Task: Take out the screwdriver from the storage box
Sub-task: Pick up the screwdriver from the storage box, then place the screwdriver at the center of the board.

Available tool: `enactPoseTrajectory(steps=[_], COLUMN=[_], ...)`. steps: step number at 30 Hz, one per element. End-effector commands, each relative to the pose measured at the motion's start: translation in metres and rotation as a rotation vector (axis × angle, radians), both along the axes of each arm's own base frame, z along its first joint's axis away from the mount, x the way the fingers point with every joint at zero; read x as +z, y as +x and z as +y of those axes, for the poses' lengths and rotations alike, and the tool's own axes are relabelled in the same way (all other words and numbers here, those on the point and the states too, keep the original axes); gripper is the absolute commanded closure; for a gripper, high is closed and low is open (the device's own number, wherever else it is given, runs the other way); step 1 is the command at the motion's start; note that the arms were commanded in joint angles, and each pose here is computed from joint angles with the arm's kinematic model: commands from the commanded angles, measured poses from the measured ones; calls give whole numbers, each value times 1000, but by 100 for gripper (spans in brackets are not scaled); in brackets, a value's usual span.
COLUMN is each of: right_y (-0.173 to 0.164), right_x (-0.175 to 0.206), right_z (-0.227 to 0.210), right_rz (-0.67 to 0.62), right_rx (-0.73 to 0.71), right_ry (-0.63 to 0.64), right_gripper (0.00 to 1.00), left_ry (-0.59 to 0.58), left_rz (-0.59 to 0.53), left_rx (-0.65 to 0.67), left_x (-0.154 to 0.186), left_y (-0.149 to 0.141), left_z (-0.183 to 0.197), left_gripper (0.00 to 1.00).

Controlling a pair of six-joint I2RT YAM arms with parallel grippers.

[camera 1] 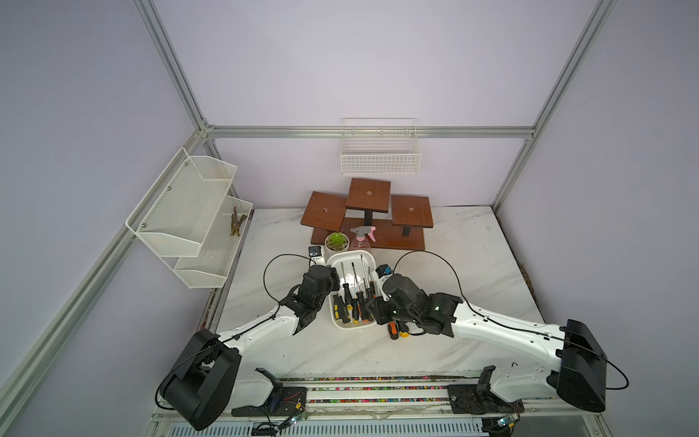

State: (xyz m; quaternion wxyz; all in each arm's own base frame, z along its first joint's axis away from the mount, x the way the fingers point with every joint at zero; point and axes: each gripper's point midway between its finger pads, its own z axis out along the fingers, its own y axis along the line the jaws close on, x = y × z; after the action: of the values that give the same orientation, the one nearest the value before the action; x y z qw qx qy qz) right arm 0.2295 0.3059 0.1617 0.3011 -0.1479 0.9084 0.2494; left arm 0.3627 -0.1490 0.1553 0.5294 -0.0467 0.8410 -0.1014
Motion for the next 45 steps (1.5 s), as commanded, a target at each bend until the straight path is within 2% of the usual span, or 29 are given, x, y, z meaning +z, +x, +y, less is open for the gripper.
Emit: enactPoseTrajectory(steps=[1,12,19,31,45], right_y=[2,1,1,-9,-11], right_x=[-5,-31,-50,-95,-121], right_z=[-31,-100,-121,-133,-131], right_rz=[-10,10,45,136,204], right_rx=[-70,-227,-272,-286,-266], right_ry=[-64,-114,-141,-185,-213], right_gripper=[100,100,100,100,100], left_ry=[-17,-16,-18,-17,-19], left_rz=[-17,-19,-19,-19,-20], left_rx=[-19,-26,-23,-25,-24], left_x=[5,6,6,6,6], left_y=[-1,0,-1,-1,-1], left_z=[-6,-7,-7,-7,-7], left_gripper=[100,100,100,100,100])
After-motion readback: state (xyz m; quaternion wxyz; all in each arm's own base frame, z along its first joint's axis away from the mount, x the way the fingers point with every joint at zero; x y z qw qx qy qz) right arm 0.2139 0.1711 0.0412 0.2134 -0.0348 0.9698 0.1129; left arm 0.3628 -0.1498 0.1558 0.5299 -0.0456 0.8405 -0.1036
